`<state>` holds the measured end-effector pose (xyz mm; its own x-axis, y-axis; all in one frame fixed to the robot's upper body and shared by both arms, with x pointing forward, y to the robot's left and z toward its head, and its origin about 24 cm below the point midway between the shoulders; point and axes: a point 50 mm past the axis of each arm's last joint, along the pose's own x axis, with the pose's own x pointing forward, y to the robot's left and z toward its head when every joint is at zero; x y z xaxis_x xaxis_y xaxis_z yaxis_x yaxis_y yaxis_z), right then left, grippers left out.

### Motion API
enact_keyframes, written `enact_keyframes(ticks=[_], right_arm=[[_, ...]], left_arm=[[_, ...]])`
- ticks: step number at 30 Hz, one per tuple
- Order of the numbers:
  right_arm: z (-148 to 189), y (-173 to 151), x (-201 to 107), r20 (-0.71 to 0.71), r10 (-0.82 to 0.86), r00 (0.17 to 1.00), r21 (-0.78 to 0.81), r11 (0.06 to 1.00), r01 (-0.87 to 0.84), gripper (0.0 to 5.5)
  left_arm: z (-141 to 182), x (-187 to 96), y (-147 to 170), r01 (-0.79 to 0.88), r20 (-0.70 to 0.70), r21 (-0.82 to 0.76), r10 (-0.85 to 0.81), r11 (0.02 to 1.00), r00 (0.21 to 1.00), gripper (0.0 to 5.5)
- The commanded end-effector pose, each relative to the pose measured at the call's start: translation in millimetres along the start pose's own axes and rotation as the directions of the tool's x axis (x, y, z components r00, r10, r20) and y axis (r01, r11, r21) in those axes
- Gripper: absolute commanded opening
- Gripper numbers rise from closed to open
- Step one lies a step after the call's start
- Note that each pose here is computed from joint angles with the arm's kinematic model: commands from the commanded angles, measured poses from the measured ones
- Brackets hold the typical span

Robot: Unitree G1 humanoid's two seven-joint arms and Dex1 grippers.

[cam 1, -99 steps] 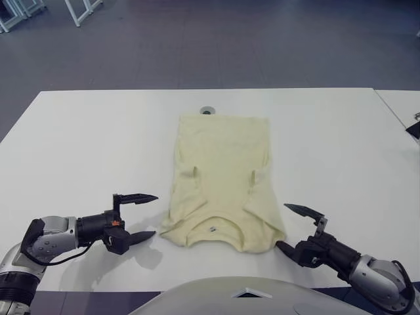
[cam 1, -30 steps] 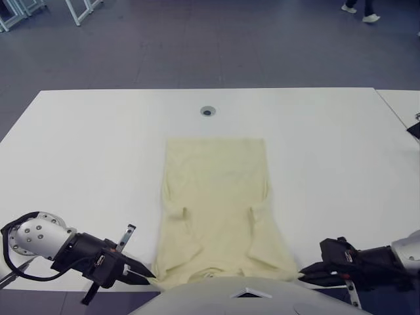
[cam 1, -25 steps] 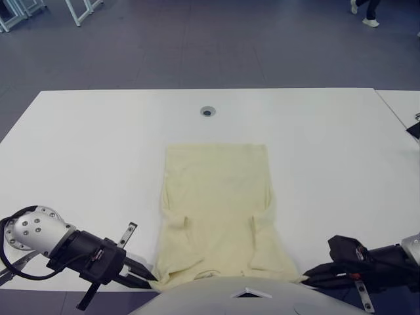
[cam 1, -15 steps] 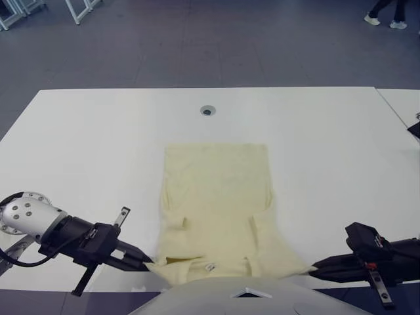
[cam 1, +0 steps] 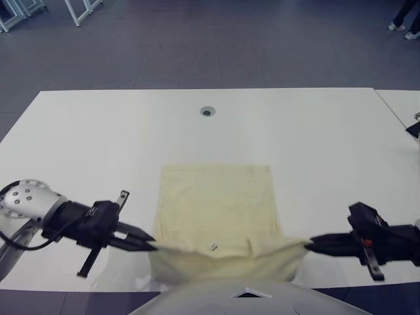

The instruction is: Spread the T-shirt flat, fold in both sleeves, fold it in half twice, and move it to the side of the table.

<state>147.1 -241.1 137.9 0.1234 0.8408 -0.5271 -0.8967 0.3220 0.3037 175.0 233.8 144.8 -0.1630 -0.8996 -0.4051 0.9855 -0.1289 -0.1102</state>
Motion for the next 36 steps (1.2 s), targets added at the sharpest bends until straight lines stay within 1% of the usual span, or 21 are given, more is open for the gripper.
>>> enact_keyframes(ticks=[1,6,10,13,19,23,25,27,28,29,30,33,34,35,36], right_arm=[[10.9,-45.2,18.4,-0.006,-0.098,0.995,-0.09,0.991,0.097,0.01],[20.2,-79.5,34.0,-0.011,-0.139,0.99,-0.149,0.98,0.136,0.01],[37.2,-103.1,41.5,0.029,-0.171,0.985,-0.19,0.966,0.174,0.01],[48.6,-108.7,44.0,0.064,-0.164,0.984,-0.208,0.963,0.174,0.01],[41.4,-118.8,53.8,0.051,-0.194,0.98,-0.208,0.957,0.2,0.01],[45.0,-131.1,64.9,0.121,-0.243,0.962,-0.21,0.941,0.264,0.01],[43.1,-137.0,70.5,0.131,-0.262,0.956,-0.2,0.938,0.284,0.01],[38.9,-143.5,73.9,0.136,-0.299,0.945,-0.173,0.932,0.32,0.01],[37.3,-148.7,74.3,0.148,-0.343,0.928,-0.151,0.919,0.364,0.33],[36.3,-151.9,74.5,0.165,-0.365,0.916,-0.118,0.915,0.386,0.42],[36.2,-155.1,73.8,0.189,-0.393,0.9,-0.08,0.907,0.413,0.56],[41.0,-166.4,69.5,0.272,-0.498,0.823,0.092,0.865,0.493,0.97],[43.8,-170.5,67.9,0.299,-0.537,0.789,0.157,0.843,0.514,1.23],[46.7,-174.3,65.4,0.324,-0.577,0.75,0.211,0.817,0.537,1.27],[49.2,-175.8,63.0,0.344,-0.594,0.727,0.253,0.804,0.538,1.5]], left_arm=[[-10.5,-8.8,48.1,-0.068,-0.059,0.025,0.07,0.997,0.996,0.0],[-18.8,-6.5,90.1,-0.104,-0.079,0.036,0.107,0.994,0.991,0.0],[-21.5,-9.5,106.6,-0.14,-0.092,0.044,0.144,0.989,0.985,0.0],[-23.2,-13.7,111.3,-0.158,-0.107,0.048,0.163,0.986,0.981,0.0],[-39.8,-7.8,114.4,-0.163,-0.13,0.026,0.165,0.986,0.978,0.0],[-49.3,-8.9,119.1,-0.215,-0.137,0.008,0.214,0.977,0.967,0.0],[-56.1,-7.8,120.9,-0.239,-0.155,0.005,0.237,0.971,0.959,0.0],[-62.8,-5.9,123.4,-0.271,-0.167,-0.003,0.266,0.963,0.949,0.0],[-66.8,-4.9,125.7,-0.303,-0.177,-0.009,0.296,0.953,0.939,0.0],[-71.2,-4.3,127.5,-0.335,-0.194,-0.018,0.325,0.942,0.926,0.0],[-75.2,-3.2,128.9,-0.358,-0.209,-0.022,0.345,0.934,0.915,0.3],[-84.0,-2.2,128.4,-0.413,-0.209,-0.071,0.391,0.908,0.896,0.66],[-85.8,-4.1,128.5,-0.447,-0.204,-0.085,0.424,0.89,0.882,0.93],[-86.8,-6.3,129.1,-0.48,-0.201,-0.089,0.457,0.872,0.867,0.97],[-86.8,-8.8,129.8,-0.51,-0.197,-0.085,0.487,0.856,0.851,1.21]])
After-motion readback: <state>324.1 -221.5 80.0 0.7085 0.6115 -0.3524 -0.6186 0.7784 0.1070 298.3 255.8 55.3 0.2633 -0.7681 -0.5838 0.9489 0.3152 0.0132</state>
